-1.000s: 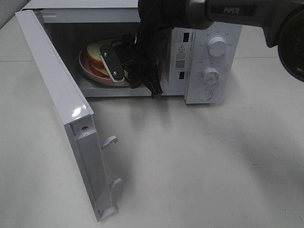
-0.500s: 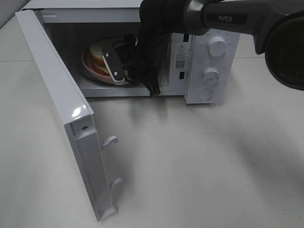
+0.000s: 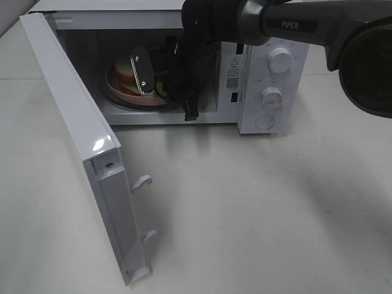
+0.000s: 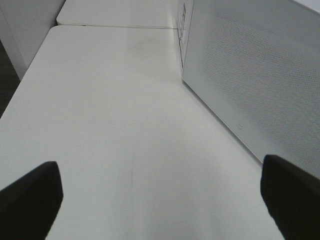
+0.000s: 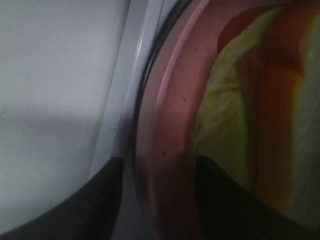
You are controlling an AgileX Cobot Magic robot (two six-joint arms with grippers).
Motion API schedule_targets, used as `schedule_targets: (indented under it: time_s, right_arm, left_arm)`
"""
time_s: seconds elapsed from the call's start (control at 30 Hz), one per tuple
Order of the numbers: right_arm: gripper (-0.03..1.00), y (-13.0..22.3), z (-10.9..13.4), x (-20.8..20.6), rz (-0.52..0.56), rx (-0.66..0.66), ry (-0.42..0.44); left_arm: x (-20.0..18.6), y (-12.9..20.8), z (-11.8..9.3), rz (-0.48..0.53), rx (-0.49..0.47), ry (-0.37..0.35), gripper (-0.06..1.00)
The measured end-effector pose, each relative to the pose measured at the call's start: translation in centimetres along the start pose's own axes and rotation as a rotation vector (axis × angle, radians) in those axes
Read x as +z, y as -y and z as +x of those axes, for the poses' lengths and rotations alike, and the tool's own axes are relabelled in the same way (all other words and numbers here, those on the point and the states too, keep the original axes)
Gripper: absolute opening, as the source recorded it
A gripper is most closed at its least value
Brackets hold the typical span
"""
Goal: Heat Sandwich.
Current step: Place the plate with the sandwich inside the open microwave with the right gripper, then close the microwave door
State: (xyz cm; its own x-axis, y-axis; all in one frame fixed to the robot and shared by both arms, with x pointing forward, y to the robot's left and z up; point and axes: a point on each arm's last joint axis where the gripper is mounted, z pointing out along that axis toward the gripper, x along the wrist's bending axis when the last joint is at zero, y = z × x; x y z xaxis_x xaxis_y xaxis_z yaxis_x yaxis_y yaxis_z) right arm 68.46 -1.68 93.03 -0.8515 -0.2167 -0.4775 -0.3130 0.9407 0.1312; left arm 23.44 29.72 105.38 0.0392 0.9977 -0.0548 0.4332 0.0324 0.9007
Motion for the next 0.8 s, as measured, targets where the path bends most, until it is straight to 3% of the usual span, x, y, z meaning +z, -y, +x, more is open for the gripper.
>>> schedule_targets:
  time_s: [0.1, 0.17, 0.27, 0.6, 0.8]
  right_arm:
    - [0.58, 0.1, 0.0, 0.0, 0.005, 0.019, 0.001]
    - [0.71, 0.1, 0.0, 0.0, 0.006, 0.039, 0.002]
    - [0.77, 0.1, 0.0, 0.0, 0.006, 0.066, 0.002]
    - [0.77, 0.0, -0.4, -0.9, -0.001, 0.082, 0.021]
    - [0.77, 0.3, 0.7, -1.6, -0.001, 0.081, 0.022]
  left_arm:
    - [0.0, 0.0, 0.0, 0.0, 0.0, 0.0, 0.99]
    - [0.0, 0.0, 0.0, 0.0, 0.0, 0.0, 0.99]
    - [0.0, 0.0, 0.0, 0.0, 0.0, 0.0, 0.99]
    - [0.0, 0.0, 0.0, 0.0, 0.0, 0.0, 0.99]
    - [0.0, 0.0, 0.0, 0.0, 0.0, 0.0, 0.99]
